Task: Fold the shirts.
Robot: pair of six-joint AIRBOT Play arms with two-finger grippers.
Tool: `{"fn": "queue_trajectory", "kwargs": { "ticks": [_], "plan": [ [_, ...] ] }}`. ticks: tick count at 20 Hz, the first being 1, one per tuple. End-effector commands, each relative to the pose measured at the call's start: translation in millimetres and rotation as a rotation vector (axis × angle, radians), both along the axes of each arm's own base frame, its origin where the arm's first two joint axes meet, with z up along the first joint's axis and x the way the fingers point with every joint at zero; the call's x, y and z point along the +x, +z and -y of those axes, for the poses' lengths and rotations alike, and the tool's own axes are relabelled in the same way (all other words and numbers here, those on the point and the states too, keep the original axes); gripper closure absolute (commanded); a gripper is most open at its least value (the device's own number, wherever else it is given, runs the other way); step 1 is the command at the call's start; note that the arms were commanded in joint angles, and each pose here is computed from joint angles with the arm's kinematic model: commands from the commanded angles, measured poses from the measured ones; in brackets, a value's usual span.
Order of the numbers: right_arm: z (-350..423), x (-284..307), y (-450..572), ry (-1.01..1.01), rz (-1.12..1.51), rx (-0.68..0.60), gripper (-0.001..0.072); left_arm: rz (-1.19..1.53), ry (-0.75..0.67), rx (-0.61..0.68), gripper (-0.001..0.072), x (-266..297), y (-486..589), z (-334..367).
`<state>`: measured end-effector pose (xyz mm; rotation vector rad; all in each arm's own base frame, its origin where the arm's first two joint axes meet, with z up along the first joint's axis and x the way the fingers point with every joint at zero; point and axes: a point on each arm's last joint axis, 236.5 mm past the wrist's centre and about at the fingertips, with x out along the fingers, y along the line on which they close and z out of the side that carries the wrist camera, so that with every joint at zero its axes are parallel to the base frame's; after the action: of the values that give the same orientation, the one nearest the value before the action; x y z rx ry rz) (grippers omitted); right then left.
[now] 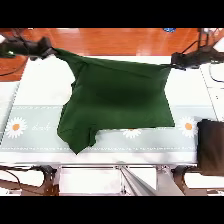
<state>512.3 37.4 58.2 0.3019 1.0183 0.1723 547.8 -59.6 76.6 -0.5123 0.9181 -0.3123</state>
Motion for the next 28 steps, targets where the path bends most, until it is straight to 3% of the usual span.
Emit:
{"fn": "queue_trajectory", "kwargs": {
  "ticks": [1, 2, 3, 4, 5, 10, 13, 15, 17, 23, 28],
  "plan": [
    [-9, 47, -36, -0.065, -0.026, 0.109, 0.0690, -0.095, 0.013, -0.057, 0.0683, 11, -54, 13],
    [-14, 53, -39, -0.066, -0.026, 0.137, 0.0690, -0.110, 0.007, -0.092, 0.0679, 10, -56, 20],
    [-16, 58, -41, -0.078, -0.030, 0.162, 0.0678, -0.121, 0.000, -0.124, 0.0592, 9, -56, 27],
    [-16, 62, -41, -0.115, -0.033, 0.188, 0.0487, -0.145, -0.020, -0.150, 0.0318, 2, -54, 34],
    [-14, 63, -39, -0.145, -0.035, 0.205, 0.0290, -0.183, -0.050, -0.167, 0.0202, -8, -53, 36],
    [33, 7, -41, -0.134, -0.235, 0.195, 0.0302, -0.449, -0.118, -0.133, 0.0202, -87, -48, -32],
    [89, -31, -33, -0.161, -0.258, -0.035, 0.0303, -0.427, -0.070, -0.089, 0.0202, -118, -27, -64],
    [100, -56, -29, -0.183, -0.252, -0.099, 0.0303, -0.407, -0.020, -0.055, 0.0202, -143, -28, -77],
    [94, -85, -34, -0.213, -0.250, -0.029, 0.0303, -0.444, 0.051, -0.012, 0.0202, -182, -53, -97],
    [43, -155, -56, -0.201, -0.178, 0.213, 0.0303, -0.598, 0.200, -0.343, 0.0202, -296, -114, -74],
    [15, -182, -61, -0.157, -0.181, 0.283, 0.0303, -0.724, 0.204, -0.418, 0.0203, -334, -146, -43]
  ]
}}
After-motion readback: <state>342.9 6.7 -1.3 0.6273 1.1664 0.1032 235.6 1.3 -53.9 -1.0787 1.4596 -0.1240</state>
